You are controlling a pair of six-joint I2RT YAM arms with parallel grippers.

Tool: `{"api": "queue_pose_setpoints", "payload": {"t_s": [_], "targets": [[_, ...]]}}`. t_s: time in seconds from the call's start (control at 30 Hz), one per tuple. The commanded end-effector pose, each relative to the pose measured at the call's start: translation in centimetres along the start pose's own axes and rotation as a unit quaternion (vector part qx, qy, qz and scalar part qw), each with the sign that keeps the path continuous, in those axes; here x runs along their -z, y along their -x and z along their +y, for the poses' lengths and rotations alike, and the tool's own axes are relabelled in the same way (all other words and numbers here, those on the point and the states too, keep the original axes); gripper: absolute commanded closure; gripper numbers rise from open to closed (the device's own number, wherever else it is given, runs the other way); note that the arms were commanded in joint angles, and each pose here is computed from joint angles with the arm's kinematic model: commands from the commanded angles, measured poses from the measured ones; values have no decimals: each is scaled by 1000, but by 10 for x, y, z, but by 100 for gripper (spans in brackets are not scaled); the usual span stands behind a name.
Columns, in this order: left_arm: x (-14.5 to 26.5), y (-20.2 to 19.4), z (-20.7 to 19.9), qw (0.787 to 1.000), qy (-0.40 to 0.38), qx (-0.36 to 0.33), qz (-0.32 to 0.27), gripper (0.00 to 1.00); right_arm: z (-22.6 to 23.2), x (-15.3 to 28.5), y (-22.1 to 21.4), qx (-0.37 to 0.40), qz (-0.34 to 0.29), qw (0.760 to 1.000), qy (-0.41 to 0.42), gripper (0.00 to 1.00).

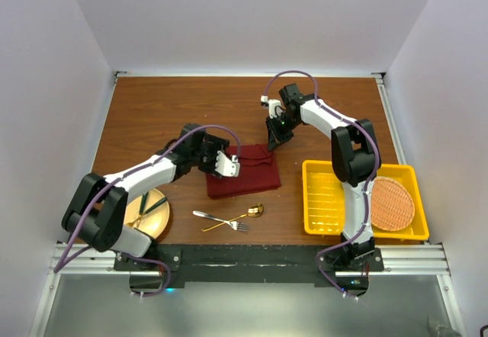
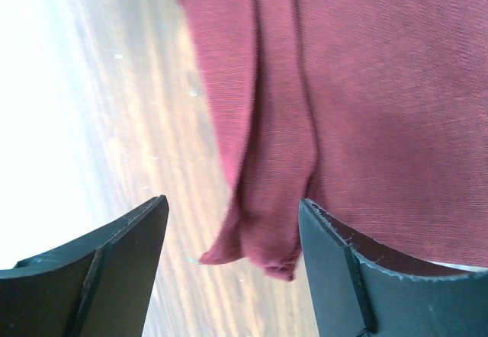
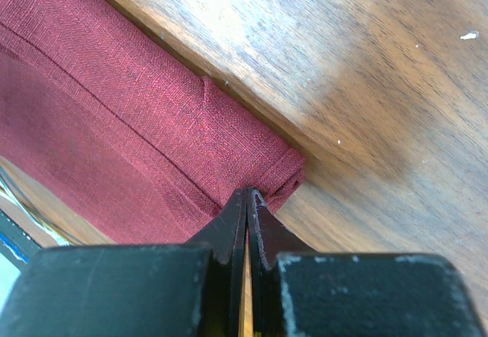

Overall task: Fold the napkin into a case and place the utensils inside
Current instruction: Fold the lower triangle-folded napkin at the center of the board.

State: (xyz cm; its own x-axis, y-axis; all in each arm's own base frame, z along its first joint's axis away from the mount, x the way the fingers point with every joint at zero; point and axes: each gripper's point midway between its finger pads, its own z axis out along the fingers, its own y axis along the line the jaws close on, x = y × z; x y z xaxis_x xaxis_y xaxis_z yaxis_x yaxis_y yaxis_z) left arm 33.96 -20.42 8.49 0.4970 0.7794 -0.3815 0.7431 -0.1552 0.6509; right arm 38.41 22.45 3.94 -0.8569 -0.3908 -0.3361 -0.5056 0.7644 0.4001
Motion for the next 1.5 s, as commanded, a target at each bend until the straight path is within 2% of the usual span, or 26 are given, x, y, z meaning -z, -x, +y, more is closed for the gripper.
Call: {"api": "queue_pose_setpoints", "payload": {"t_s": [0.0,0.07,0.13,0.33,0.47,0.67,0.77,0.87,0.97,1.23,1.33,1.37,1.43,1.47], "targets": [[6,5,11,999,22,20,-37,24,-1,-1,-3,6,5,1000,-3,100],[6,0,9,999,27,25,-35,23,-1,-1,-4,6,3,1000,-4,100],[6,-5,10,998,44,16,-34,3,-1,0,-5,5,3,1000,-4,100],[-2,-3,-1,999,14,9,-50,2,-2,0,-5,6,2,1000,-6,100],[-10,-11,3,999,18,-6,-36,4,-2,0,-5,7,3,1000,-6,100],[-23,-22,9,1000,3,-16,-15,14,-2,0,-3,6,2,1000,-6,100],[-26,-24,16,1000,5,-14,-12,19,-3,0,-3,6,1,1000,-5,100],[-29,-22,18,1000,3,-15,-16,29,-2,0,-2,6,0,1000,-6,100],[-30,-23,9,1000,-20,-14,-16,42,-2,1,-1,5,0,1000,-6,100],[-37,-27,5,999,-43,-4,-12,69,-3,0,0,2,1,1000,-7,100],[-36,-25,4,999,-51,3,-14,85,-3,1,2,2,-1,1000,-8,100],[-35,-24,4,998,-53,6,-16,94,-3,1,2,2,-1,1000,-8,100],[-32,-19,6,998,-53,12,-24,100,-1,4,6,5,-5,1000,-6,100],[-30,-17,6,998,-58,17,-27,100,1,7,10,5,-9,1000,-6,100]]}}
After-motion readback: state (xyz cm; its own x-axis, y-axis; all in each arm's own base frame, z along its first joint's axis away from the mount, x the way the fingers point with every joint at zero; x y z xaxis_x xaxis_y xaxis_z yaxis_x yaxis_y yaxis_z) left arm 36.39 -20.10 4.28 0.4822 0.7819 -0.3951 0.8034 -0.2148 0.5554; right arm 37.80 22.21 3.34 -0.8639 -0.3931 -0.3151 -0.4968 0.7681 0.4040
